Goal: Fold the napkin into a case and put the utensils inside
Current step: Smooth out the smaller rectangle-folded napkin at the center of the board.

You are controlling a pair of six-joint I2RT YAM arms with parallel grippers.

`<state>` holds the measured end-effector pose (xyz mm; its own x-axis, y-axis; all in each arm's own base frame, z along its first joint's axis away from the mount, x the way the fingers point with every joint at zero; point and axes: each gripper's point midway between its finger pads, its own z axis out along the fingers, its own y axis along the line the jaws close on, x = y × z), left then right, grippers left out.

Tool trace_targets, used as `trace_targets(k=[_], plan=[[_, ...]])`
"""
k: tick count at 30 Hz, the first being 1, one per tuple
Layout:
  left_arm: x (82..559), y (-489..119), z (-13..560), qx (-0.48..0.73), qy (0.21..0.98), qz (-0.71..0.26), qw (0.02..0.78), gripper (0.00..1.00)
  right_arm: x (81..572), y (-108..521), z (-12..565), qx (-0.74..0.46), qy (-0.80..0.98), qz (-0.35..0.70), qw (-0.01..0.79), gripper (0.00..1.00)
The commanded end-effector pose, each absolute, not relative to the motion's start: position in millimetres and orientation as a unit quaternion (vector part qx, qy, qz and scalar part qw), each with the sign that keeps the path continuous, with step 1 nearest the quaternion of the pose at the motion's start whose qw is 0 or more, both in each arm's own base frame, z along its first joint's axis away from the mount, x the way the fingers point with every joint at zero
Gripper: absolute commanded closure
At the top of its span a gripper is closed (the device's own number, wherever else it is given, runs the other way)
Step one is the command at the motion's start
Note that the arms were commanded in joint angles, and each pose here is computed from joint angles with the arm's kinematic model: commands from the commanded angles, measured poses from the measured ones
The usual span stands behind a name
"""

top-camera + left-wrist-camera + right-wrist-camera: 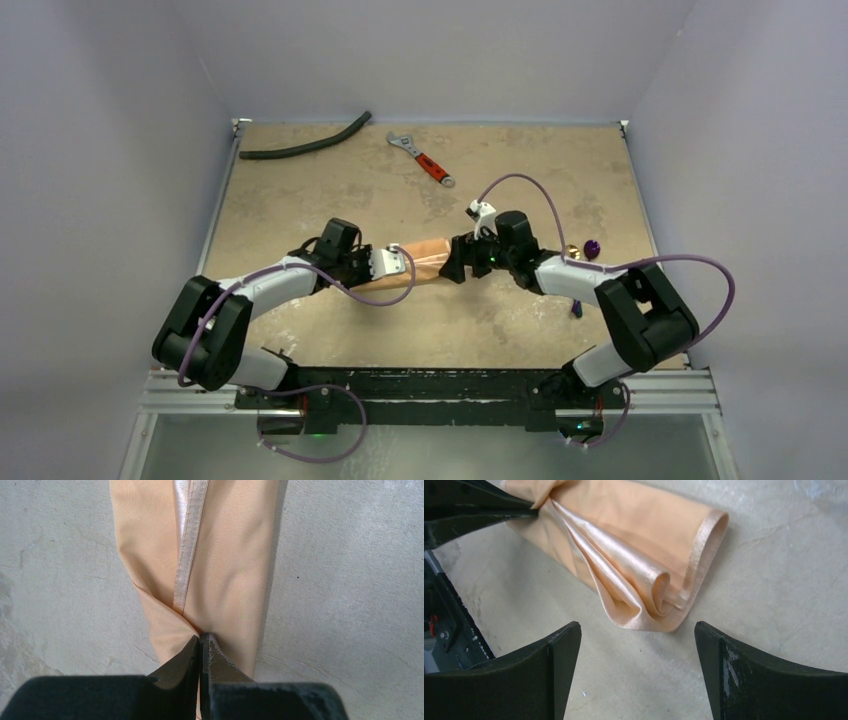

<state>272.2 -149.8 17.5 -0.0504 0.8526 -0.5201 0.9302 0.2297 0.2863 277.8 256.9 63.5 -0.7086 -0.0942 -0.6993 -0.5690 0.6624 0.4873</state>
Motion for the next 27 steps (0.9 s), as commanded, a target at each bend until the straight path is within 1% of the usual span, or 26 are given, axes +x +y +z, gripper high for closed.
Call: trace_targets(k=[1,2,3,5,7,9,19,24,27], plan=[[232.1,-123.0,-18.9,0.63,0.744,-0.067,0.212,1.0,283.4,251.0,68.0,-0.188,0.85,0.344,0.352,0.17],[232.7,-123.3,-18.5,0.629,0.744,-0.066,0.214,1.0,286.3,251.9,67.4,-0.189,0.848,0.342,0.357,0.21],[233.0,-123.5,-18.4,0.63,0.744,-0.066,0.214,1.0,289.2,253.5,66.6,-0.19,0.847,0.34,0.36,0.26],[233.2,-124.5,-17.5,0.63,0.743,-0.068,0.215,1.0,295.2,259.2,67.1,-0.193,0.845,0.338,0.368,0.41],[233.3,-125.1,-16.6,0.63,0.743,-0.07,0.215,1.0,301.9,263.7,72.6,-0.194,0.839,0.335,0.382,0.69],[232.3,-125.2,-16.7,0.633,0.741,-0.071,0.213,1.0,306.4,265.0,80.5,-0.191,0.833,0.335,0.398,0.99],[228.5,-127.7,-16.3,0.653,0.723,-0.077,0.212,1.0,325.0,281.6,127.6,-0.203,0.793,0.362,0.446,1.0],[225.2,-128.1,-15.8,0.665,0.713,-0.079,0.206,1.0,345.1,293.5,115.2,-0.208,0.809,0.352,0.422,1.0],[222.9,-128.3,-15.8,0.674,0.706,-0.081,0.203,1.0,348.5,301.3,107.8,-0.215,0.814,0.359,0.403,1.0]])
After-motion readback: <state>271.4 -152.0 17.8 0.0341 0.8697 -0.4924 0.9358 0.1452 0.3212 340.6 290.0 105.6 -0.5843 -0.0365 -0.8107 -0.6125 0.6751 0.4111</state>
